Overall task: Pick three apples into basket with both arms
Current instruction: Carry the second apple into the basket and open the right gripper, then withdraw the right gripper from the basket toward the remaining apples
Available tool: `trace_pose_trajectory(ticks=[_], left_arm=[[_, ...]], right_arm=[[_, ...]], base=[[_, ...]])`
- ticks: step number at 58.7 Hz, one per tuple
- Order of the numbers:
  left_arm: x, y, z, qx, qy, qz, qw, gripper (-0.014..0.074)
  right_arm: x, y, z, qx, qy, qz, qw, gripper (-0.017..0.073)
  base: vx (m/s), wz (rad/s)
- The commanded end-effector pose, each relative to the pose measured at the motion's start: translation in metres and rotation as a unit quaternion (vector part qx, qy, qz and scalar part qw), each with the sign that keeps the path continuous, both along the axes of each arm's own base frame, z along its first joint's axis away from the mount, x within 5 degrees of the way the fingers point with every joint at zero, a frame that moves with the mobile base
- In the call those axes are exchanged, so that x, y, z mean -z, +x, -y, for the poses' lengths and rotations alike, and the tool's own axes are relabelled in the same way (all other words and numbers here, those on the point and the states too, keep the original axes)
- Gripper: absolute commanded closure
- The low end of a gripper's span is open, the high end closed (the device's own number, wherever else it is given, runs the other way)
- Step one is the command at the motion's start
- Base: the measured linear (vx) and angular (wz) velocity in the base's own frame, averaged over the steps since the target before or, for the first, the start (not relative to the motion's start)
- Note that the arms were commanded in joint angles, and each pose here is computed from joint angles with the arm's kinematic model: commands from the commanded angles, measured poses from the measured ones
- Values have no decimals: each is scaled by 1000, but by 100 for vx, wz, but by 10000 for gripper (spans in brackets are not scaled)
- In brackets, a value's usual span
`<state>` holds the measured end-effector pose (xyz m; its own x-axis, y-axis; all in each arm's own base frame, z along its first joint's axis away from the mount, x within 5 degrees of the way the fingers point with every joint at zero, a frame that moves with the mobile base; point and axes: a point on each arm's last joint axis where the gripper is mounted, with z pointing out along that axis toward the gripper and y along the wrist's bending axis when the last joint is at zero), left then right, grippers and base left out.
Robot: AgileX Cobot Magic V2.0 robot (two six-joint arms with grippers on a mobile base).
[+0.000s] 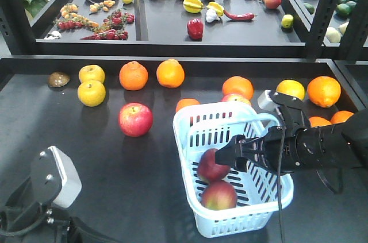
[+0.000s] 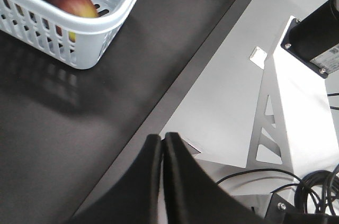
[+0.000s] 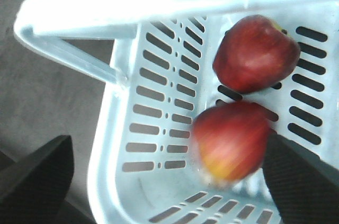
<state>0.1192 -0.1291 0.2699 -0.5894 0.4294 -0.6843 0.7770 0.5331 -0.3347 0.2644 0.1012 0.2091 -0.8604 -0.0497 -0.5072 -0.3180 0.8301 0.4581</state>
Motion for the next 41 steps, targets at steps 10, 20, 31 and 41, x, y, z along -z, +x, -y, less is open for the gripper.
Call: trace_pose_trajectory(ticks=[10, 20, 31, 41], left_arm=[[-12, 1, 3, -14, -32, 10, 999, 600], [-12, 1, 3, -14, -32, 10, 999, 600], [-12, 1, 3, -14, -32, 10, 999, 600], [-12, 1, 3, -14, -32, 10, 999, 600]], right_arm=[[-18, -6, -4, -38, 19, 7, 999, -41], [-19, -21, 0, -79, -23, -31, 996, 231], [-32, -41, 18, -64, -105, -61, 991, 575], [-61, -71, 44, -9, -195, -44, 980, 568]], base=[[0, 0], [0, 0], [0, 0], [0, 0]])
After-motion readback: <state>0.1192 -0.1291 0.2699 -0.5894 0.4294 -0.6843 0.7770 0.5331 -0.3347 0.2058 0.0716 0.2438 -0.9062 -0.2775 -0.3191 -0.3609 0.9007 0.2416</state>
